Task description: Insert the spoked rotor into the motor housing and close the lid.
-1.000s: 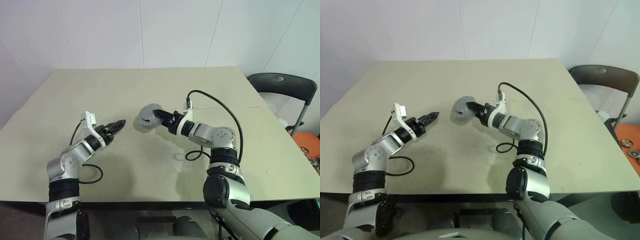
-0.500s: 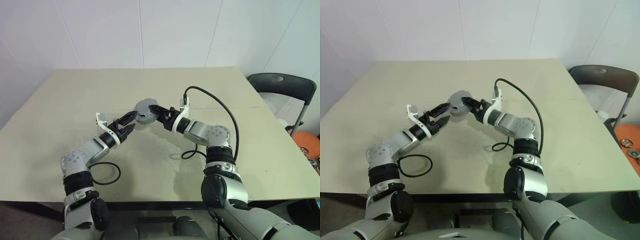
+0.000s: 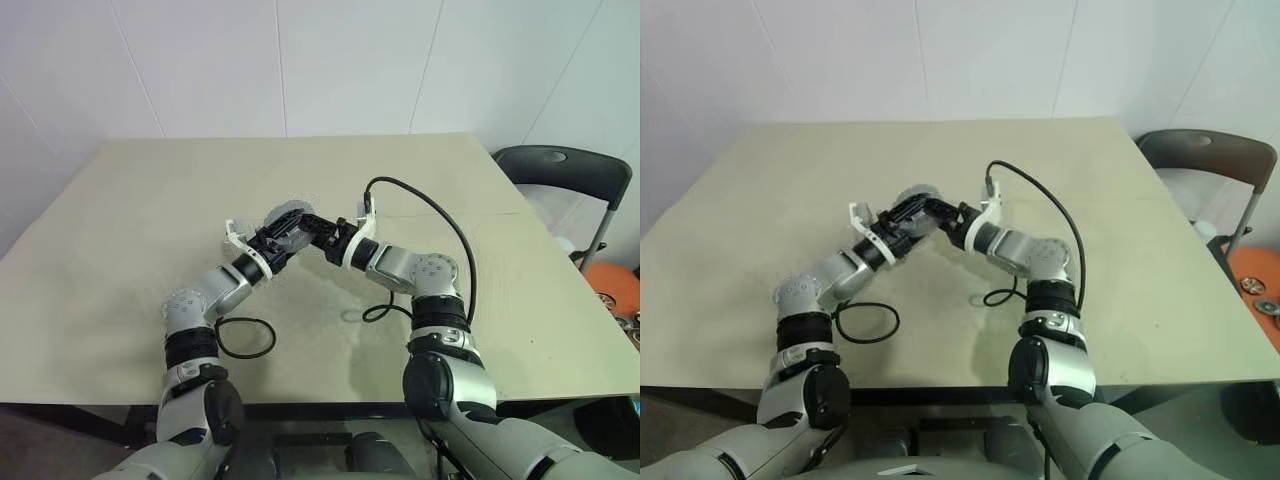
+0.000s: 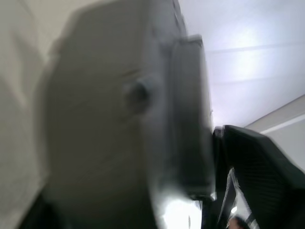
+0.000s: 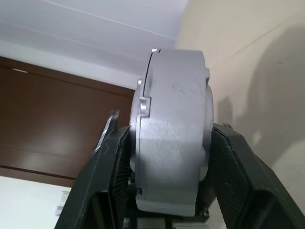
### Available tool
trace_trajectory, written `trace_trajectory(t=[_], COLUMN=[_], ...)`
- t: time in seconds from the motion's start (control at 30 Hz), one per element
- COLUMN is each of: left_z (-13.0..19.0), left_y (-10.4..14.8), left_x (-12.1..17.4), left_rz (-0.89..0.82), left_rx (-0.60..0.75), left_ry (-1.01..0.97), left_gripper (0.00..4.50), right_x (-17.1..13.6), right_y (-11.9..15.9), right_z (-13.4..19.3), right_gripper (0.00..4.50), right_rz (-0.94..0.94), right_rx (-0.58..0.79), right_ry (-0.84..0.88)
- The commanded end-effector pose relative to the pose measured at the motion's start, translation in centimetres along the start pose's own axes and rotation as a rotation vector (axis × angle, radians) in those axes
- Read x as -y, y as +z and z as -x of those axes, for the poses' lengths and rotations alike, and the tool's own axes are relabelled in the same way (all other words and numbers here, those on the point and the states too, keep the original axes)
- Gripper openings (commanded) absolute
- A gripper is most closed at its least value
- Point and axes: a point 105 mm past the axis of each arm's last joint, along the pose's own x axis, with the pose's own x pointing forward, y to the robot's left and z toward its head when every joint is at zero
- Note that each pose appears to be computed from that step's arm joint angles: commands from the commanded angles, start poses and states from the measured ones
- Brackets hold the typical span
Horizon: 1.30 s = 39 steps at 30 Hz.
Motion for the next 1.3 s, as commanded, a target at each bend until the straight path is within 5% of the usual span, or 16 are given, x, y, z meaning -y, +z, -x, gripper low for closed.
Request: trace_trajectory(t=[0.03, 0.17, 0.5, 0.7, 0.93, 1.3], left_z=[-0.4, -0.2, -0.4, -0.6, -0.3, 2.8], left_y=[1.6, 1.6, 2.1, 2.4, 3.2, 10.2], left_x=[2.0, 2.6, 1.2, 3.3, 3.8, 1.4], left_rz=[-0.014, -0.025, -0.065, -0.004, 0.052, -0.104], left_rx=[0.095, 0.118, 0.173, 0.225, 0.289, 0.667], left_ry=[-0.079, -0.113, -0.032, -0.171, -0.216, 0.000], left_gripper=[2.82, 2.17, 2.16, 2.16, 2.16, 2.16], right_x=[-2.3, -2.3, -2.3, -2.6, -2.4, -2.5], right_y=[0.5, 0.5, 0.2, 0.6, 0.8, 0.4], right_z=[-0.5, -0.6, -0.8, -0.8, -0.7, -0.7], right_gripper=[2.04, 2.04, 2.04, 2.04, 4.32, 4.32], right_rz=[0.059, 0.060, 0.064, 0.089, 0.090, 0.119], right_rx=[0.002, 0.000, -0.009, 0.006, 0.014, -0.009], right_ry=[0.066, 0.070, 0.070, 0.076, 0.064, 0.069])
